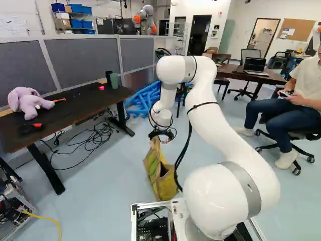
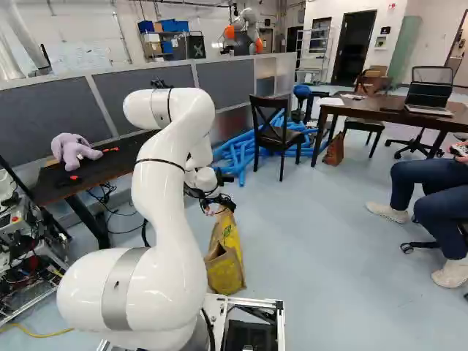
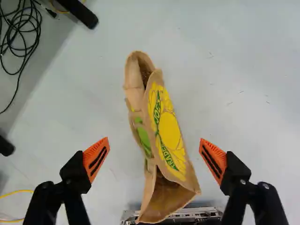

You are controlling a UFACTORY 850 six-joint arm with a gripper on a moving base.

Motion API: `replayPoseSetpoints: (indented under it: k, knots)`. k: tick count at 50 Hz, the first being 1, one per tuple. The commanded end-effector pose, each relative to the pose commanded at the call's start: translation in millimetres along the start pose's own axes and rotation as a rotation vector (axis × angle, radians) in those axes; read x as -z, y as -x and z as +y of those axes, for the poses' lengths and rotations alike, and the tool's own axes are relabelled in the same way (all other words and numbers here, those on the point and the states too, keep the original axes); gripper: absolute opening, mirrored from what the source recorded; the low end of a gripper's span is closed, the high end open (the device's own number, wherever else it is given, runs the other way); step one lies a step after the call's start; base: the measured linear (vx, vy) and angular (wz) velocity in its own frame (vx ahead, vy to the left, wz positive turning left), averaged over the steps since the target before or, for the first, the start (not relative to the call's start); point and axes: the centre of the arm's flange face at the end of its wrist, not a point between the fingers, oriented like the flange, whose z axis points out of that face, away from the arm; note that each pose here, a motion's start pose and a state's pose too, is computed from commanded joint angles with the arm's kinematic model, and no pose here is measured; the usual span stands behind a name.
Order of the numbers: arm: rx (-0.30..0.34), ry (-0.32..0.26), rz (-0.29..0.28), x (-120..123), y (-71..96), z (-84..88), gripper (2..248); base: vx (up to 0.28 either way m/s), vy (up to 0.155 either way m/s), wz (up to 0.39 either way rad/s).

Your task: Pick up the bag on the ground and place it on the table

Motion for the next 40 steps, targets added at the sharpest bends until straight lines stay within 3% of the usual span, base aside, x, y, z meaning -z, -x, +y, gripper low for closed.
replayPoseSetpoints:
  k: [40]
  knots:
    - [0.41,-0.002,-0.038,-59,10.1,-0.6,247,0.0,0.0,0.0]
